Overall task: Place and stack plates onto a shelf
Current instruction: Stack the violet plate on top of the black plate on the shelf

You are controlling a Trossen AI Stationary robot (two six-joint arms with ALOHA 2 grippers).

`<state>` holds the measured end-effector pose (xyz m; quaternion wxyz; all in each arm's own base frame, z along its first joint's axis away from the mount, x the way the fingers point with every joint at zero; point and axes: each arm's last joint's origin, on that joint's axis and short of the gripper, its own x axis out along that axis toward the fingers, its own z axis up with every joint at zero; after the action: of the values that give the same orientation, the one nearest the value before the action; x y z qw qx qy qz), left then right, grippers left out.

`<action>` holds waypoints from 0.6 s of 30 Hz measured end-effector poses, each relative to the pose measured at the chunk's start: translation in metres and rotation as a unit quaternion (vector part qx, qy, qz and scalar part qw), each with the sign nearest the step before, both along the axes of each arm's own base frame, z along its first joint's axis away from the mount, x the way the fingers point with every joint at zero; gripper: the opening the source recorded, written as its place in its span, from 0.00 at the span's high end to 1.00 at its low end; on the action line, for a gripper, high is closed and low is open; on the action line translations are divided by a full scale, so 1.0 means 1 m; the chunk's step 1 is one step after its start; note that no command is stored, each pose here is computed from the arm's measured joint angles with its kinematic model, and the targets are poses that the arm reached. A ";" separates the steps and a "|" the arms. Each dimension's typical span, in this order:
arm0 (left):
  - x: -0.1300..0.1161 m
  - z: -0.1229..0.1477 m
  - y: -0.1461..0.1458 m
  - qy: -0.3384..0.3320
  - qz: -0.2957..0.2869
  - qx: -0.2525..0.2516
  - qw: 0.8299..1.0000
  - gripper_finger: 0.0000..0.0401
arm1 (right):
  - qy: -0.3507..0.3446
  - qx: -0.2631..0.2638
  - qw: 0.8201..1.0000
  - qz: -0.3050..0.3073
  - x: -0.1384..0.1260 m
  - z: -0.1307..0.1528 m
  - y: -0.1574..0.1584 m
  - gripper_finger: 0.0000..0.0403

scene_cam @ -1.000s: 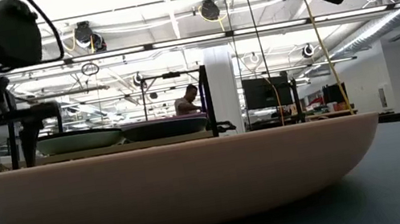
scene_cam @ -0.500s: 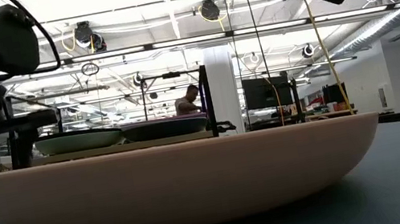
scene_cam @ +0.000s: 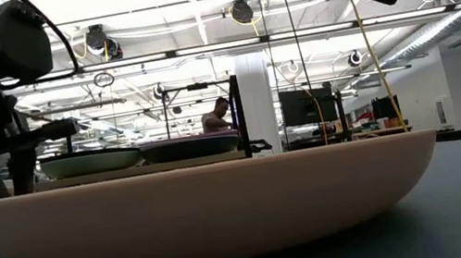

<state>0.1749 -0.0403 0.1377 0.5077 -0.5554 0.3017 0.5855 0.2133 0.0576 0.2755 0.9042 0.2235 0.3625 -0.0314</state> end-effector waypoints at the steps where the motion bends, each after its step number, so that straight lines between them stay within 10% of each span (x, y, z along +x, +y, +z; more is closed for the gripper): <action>1: 0.000 0.000 0.000 -0.003 -0.002 0.002 1.000 0.85 | 0.000 0.002 1.000 -0.002 0.000 0.000 0.000 1.00; 18: 0.005 0.012 -0.005 -0.069 -0.053 0.023 0.996 0.97 | 0.004 0.017 1.000 -0.016 0.000 0.000 0.000 1.00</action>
<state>0.1797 -0.0449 0.1497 0.5704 -0.5655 0.2812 0.5252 0.2132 0.0576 0.2752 0.8982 0.2445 0.3630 -0.0405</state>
